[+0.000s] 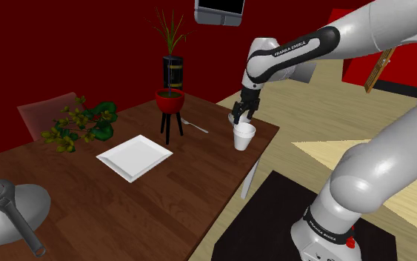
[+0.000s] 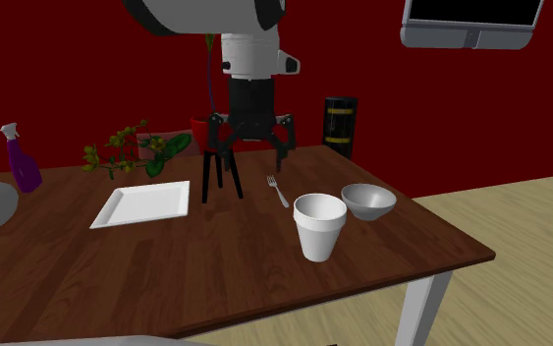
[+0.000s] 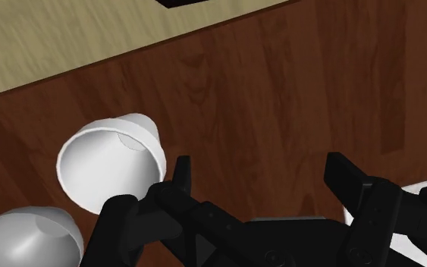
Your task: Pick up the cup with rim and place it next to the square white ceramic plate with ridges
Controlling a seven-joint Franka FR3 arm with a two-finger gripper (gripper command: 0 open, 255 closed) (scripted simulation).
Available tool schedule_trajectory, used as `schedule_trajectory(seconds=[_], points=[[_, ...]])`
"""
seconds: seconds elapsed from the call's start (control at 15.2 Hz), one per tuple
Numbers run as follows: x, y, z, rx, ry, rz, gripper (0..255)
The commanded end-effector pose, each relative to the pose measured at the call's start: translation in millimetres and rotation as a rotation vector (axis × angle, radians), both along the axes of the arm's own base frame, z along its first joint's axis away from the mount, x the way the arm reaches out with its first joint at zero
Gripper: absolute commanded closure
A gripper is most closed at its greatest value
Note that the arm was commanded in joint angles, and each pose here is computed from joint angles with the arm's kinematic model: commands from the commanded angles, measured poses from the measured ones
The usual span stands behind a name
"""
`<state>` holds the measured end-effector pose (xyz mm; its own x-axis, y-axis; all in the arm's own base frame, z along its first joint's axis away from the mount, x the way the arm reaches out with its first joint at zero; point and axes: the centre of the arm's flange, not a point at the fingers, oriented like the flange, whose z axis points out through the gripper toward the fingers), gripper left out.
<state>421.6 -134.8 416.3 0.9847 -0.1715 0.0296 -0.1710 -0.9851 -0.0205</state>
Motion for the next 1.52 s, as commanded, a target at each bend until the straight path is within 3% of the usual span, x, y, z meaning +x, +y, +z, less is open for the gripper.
schedule_trajectory(seconds=[0.0, 0.59, 1.06, 1.45], points=[[12, -16, -18, -0.010, 0.002, 0.002, 0], [58, -89, -95, -0.051, 0.015, 0.010, 0], [59, -90, -131, -0.051, 0.015, 0.010, 0], [59, -90, -134, -0.051, 0.015, 0.010, 0]])
